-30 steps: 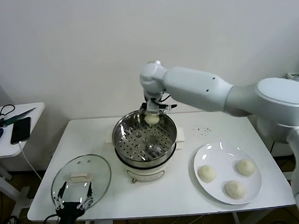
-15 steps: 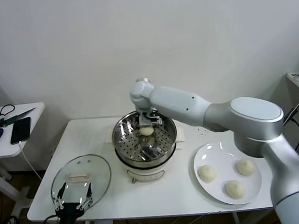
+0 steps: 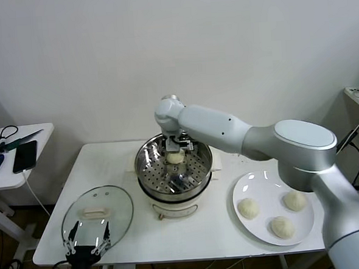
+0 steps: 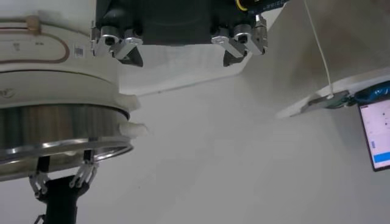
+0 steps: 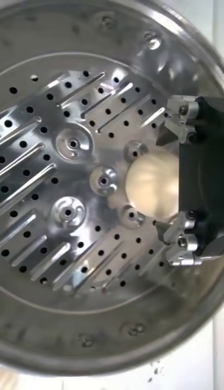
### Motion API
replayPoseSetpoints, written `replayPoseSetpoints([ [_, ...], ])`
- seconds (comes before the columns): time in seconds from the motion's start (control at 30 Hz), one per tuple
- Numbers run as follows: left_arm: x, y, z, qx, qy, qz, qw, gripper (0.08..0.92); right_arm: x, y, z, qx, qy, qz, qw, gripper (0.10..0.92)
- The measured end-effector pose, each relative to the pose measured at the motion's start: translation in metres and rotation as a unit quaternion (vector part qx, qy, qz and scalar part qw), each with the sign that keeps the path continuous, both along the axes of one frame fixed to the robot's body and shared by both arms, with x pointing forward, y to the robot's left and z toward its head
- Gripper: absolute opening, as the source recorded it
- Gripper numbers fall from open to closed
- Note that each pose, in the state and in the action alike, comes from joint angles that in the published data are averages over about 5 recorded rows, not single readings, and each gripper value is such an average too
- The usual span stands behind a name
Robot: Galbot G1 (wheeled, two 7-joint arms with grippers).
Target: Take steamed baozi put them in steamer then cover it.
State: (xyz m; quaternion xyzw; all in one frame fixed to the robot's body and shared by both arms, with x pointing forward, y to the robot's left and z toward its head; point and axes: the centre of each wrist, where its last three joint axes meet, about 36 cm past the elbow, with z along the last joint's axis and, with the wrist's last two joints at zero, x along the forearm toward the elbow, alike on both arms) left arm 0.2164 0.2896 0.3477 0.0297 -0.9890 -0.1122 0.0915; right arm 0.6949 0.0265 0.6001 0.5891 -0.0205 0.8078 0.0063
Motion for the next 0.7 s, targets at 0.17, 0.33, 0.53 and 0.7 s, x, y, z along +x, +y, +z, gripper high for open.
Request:
replayPoseSetpoints([
  [0.17,-0.001,-0.001,0.002,0.001,-0.001,-0.001,1.000,0.823,0.001,-0.018,0.026,0.009,0.003,-0.022,1.000,0.823],
  [0.33,-0.001,-0.002,0.004,0.003,-0.002,-0.004,1.000,0.823,0.001,-0.057,0.059,0.043,0.008,-0.070,0.997,0.823],
  [0.53,-0.002,-0.004,0.005,0.003,-0.001,-0.009,1.000,0.823,-0.008,-0.129,0.092,0.136,0.014,-0.198,0.971,0.823],
  [0.7,-0.004,-0.006,0.006,0.001,0.000,-0.013,1.000,0.823,-0.022,-0.199,0.098,0.194,0.032,-0.343,0.919,0.823],
])
